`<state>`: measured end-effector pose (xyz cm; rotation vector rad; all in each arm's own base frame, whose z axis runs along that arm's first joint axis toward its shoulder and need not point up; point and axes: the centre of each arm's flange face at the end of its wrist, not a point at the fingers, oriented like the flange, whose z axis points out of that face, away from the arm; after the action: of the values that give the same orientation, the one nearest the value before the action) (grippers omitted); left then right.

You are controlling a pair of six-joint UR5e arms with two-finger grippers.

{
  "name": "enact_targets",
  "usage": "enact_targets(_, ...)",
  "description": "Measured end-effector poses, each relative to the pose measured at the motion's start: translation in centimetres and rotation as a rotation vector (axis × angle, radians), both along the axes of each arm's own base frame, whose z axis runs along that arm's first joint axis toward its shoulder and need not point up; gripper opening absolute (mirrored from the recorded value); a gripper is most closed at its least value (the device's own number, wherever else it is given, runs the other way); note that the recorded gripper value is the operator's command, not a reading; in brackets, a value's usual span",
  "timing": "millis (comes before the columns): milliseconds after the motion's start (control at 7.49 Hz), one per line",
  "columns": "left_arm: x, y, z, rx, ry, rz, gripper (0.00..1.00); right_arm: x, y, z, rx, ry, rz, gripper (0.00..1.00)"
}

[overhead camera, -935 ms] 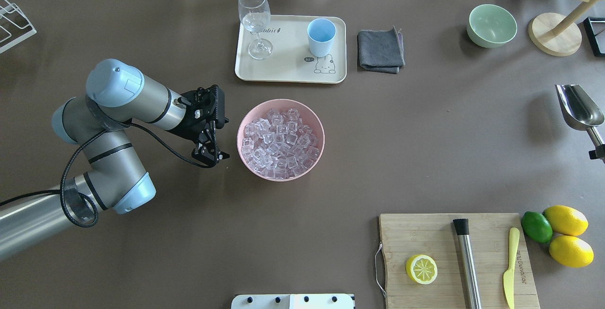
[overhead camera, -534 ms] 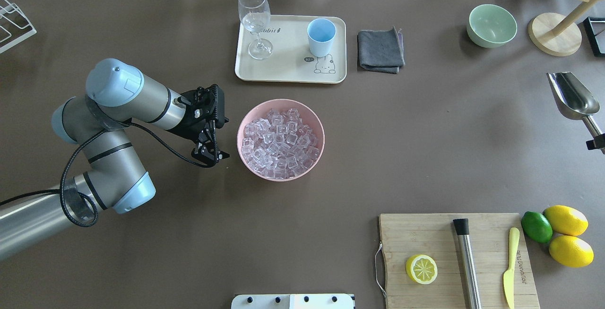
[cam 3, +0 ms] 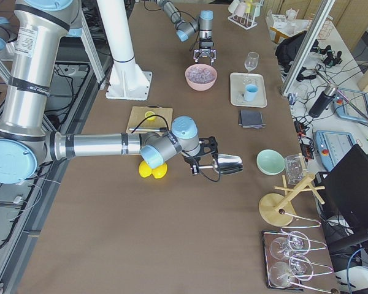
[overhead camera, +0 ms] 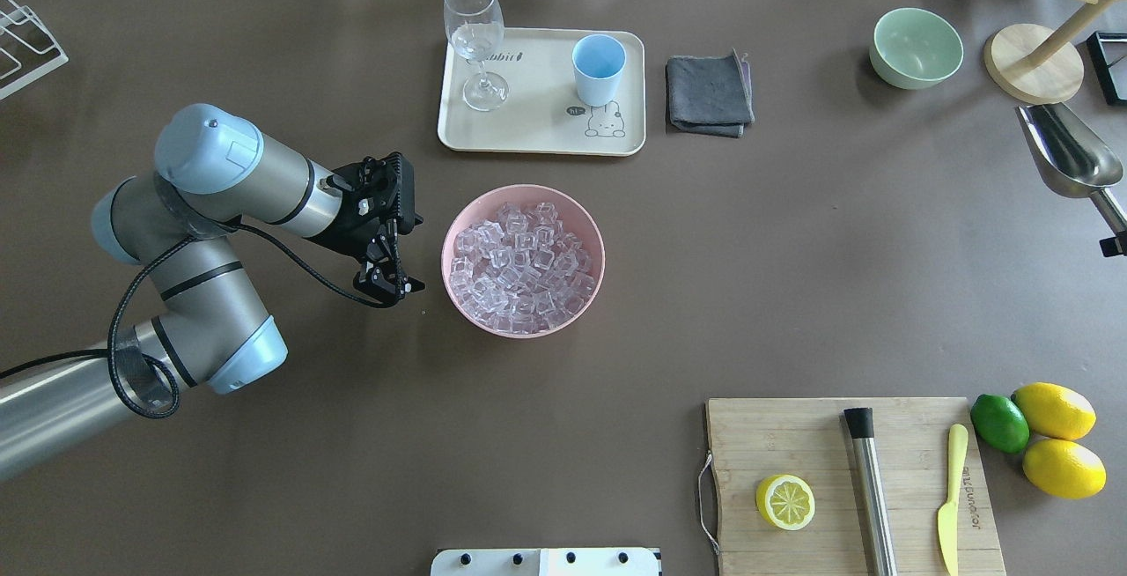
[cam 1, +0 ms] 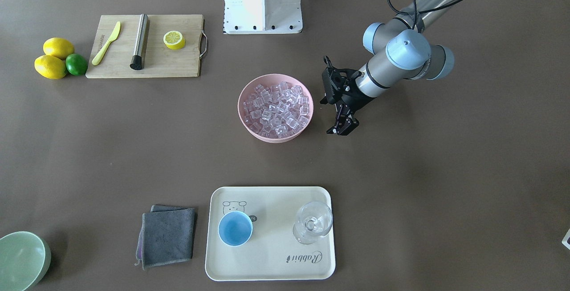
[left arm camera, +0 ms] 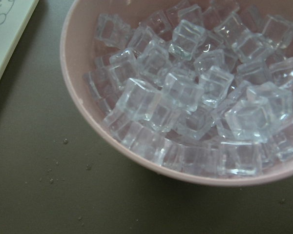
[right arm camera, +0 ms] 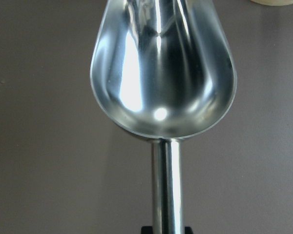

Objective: Put ice in cup with scoop
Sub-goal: 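Grasp the metal ice scoop handle with the right gripper and lift it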

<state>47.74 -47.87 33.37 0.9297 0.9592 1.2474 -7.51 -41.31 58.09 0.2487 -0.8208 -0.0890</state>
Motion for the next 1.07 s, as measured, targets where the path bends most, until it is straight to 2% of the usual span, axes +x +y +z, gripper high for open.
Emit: enact_targets(1068, 1.1, 0.4, -2.2, 0.020, 0.025, 0.008, 0.99, -1.3, -2.5, -6.1, 0.150, -0.044, -0.057, 0.00)
